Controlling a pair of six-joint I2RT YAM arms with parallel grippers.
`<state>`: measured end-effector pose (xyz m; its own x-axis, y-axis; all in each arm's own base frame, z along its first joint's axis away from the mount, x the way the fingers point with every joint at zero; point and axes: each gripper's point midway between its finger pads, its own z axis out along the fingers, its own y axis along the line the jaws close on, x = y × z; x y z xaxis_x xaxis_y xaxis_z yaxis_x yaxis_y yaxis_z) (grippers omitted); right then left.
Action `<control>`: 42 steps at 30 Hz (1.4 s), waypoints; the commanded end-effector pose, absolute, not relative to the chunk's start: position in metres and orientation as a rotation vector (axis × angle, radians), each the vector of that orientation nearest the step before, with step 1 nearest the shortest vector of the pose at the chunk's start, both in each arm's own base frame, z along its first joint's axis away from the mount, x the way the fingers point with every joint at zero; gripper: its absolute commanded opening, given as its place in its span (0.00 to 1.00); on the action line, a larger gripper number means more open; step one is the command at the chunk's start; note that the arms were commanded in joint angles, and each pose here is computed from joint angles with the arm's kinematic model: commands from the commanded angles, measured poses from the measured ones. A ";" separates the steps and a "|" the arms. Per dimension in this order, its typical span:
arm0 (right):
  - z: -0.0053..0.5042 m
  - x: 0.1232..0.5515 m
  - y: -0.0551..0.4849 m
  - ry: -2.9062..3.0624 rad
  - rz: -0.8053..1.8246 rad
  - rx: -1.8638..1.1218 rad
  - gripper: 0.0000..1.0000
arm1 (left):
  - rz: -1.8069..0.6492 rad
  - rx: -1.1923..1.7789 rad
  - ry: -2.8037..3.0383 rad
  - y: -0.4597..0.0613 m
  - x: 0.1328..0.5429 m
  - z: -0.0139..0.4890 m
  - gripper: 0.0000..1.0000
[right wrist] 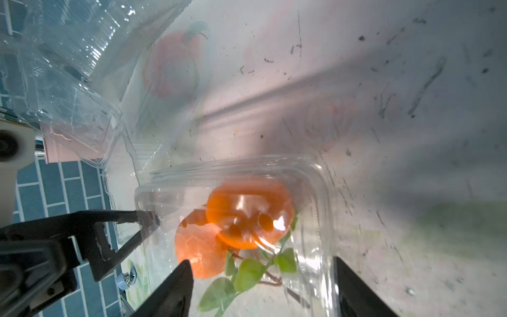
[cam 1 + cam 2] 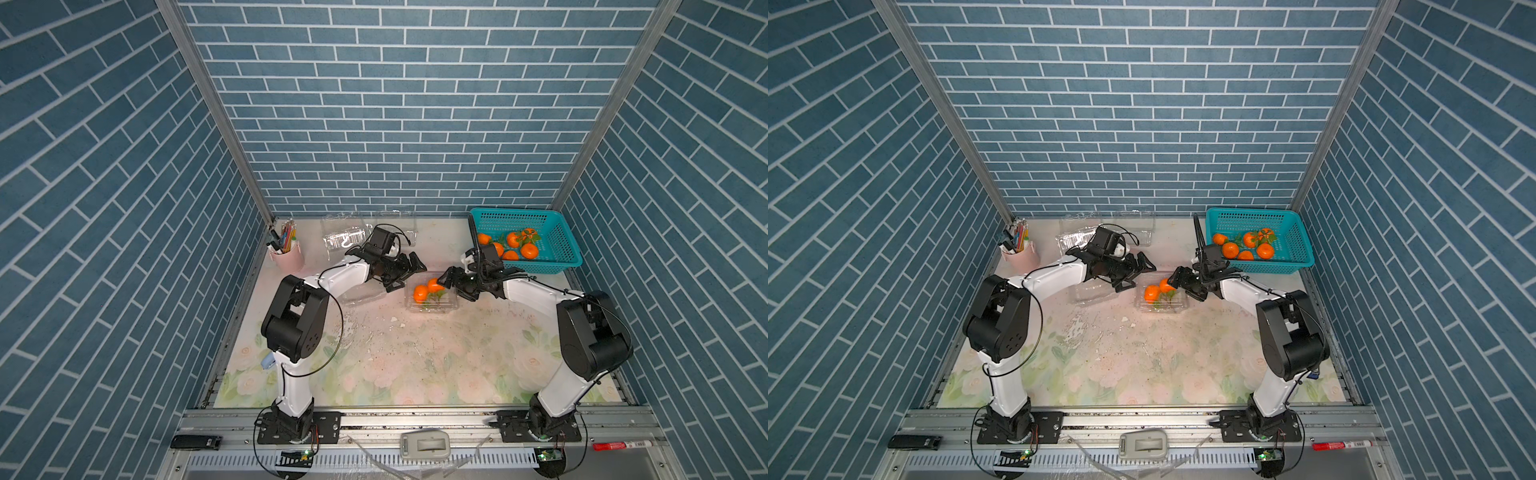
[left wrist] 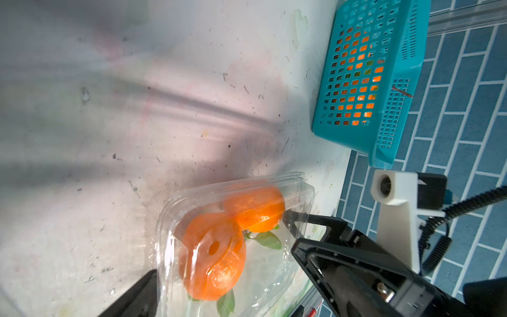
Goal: Take oranges out of containers
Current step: Adjust the packing box at the center of the board, then open the packing box at the center of the board.
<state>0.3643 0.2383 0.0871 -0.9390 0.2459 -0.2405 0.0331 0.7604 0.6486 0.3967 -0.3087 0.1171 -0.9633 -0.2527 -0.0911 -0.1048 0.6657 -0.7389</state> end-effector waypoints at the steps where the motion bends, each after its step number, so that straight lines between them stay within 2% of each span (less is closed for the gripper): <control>1: 0.111 0.389 0.257 2.557 1.075 0.248 0.78 | -1.220 -0.209 2.644 -0.310 0.411 0.130 0.99; 5: 0.115 0.395 0.248 2.549 1.038 0.251 0.78 | -1.174 -0.212 2.645 -0.295 0.421 0.129 0.99; 13: 0.112 0.376 0.212 2.523 1.013 0.260 0.78 | -1.160 -0.191 2.669 -0.296 0.422 0.124 0.99; 22: 0.119 0.375 0.228 2.413 1.212 0.209 0.78 | -1.137 -0.203 2.707 -0.295 0.420 0.113 0.99; 42: 0.133 0.382 0.236 2.315 1.334 0.166 0.76 | -1.134 -0.151 2.734 -0.304 0.415 0.108 0.99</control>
<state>0.3828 0.2313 0.1288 -0.8823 0.3193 -0.3459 -0.1123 0.5708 0.8134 0.4172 -0.2992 0.1114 -0.9738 -0.1884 -0.1277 -0.0417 0.6993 -0.7136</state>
